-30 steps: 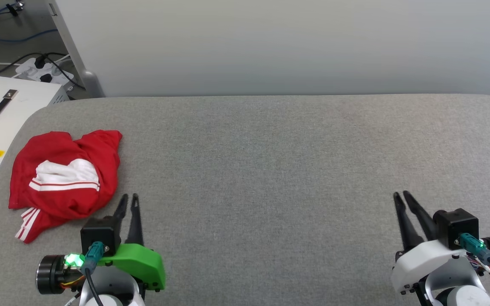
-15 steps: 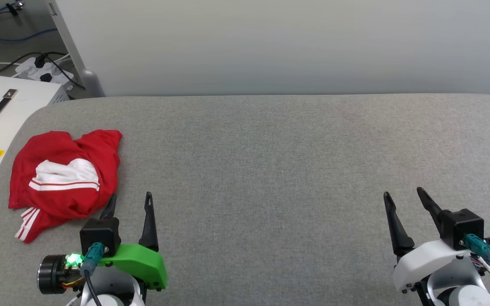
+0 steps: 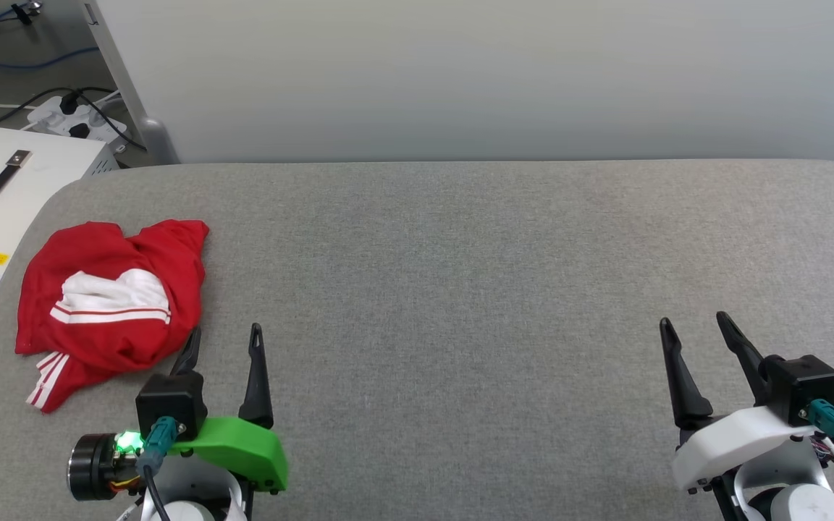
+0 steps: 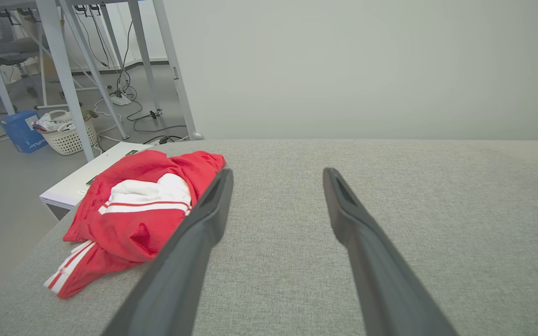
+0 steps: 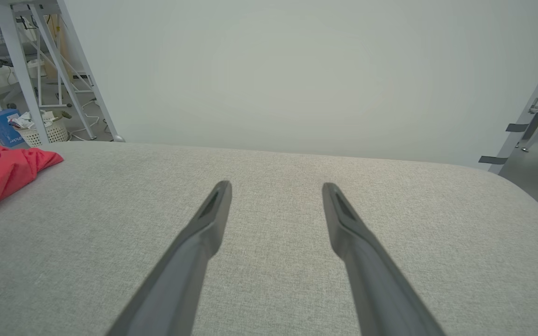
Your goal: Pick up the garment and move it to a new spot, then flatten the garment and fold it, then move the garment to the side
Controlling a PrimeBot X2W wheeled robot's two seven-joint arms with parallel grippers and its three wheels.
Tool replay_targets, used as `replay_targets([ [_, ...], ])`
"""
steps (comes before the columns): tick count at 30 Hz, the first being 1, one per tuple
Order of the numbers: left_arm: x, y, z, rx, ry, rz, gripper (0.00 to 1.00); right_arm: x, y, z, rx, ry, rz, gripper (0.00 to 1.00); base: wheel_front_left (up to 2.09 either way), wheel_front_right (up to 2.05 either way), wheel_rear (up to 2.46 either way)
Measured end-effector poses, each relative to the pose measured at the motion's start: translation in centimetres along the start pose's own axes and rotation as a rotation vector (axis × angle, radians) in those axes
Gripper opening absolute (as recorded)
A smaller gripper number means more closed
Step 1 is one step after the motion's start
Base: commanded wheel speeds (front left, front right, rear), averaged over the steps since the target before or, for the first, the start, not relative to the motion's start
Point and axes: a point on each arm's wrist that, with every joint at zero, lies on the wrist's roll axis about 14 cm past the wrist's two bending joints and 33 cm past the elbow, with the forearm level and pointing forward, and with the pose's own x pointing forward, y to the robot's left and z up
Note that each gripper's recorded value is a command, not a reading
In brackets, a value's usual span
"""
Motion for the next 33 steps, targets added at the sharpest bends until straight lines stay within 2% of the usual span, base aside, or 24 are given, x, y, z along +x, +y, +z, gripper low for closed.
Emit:
replay_targets([
  [33,-0.12,-0.17,-0.38,-0.042,-0.025,0.007,1.0,0.09,-0.15,0.57,0.024,-0.06,-0.005,1.0,0.0,0.0,0.0],
])
